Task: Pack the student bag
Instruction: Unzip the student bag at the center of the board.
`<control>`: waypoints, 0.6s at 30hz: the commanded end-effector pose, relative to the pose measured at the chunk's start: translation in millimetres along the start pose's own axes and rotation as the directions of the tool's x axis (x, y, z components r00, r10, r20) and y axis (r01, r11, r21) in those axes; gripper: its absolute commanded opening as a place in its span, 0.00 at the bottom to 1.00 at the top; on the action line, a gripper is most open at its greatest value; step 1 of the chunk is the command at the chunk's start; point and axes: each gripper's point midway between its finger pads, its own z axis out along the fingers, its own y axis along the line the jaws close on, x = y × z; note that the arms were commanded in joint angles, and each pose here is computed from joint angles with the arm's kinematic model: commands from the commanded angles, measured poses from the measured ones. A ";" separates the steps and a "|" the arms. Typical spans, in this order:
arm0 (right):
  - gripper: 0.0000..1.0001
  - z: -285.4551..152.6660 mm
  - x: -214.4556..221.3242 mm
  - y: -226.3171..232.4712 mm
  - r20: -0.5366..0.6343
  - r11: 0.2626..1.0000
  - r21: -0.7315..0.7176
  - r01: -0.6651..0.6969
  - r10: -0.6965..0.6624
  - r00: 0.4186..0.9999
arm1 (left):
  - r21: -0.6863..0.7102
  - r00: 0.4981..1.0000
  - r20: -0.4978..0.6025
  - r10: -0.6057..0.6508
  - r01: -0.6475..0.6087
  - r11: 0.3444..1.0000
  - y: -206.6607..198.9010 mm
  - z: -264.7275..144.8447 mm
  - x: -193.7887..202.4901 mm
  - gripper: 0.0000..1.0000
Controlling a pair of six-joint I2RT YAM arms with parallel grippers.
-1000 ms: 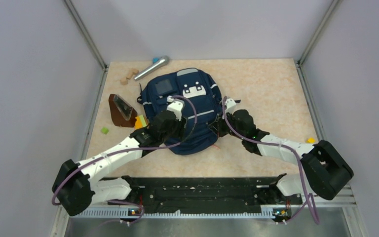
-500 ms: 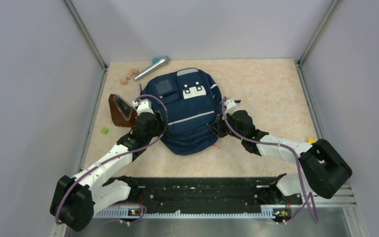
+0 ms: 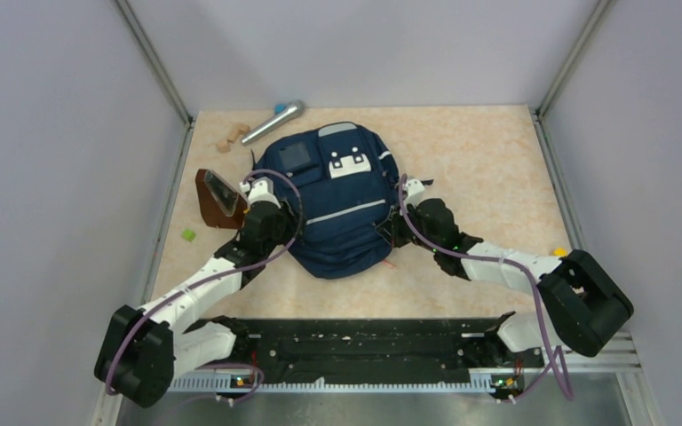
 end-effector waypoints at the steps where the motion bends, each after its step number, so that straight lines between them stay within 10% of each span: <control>1: 0.00 3.4 -6.8 6.3 0.021 1.000 -0.002 0.002 -0.002 1.000 | 0.023 1.000 0.016 -0.020 0.020 1.000 -4.3 6.8 -3.1 0.46; 7: 0.00 5.9 -5.8 10.9 0.014 1.000 0.005 0.025 -0.025 1.000 | 0.026 1.000 -0.017 -0.027 0.027 0.999 -3.6 9.6 5.9 0.35; 13: 0.00 11.5 -4.8 25.5 0.004 0.999 -0.011 0.054 -0.053 0.999 | 0.104 0.997 -0.029 -0.068 0.070 0.992 -19.7 6.4 5.8 0.00; 18: 0.00 22.6 -2.7 47.6 -0.012 0.996 -0.053 0.076 -0.077 0.997 | 0.148 0.994 -0.026 -0.101 0.104 0.983 -29.3 3.5 2.0 0.00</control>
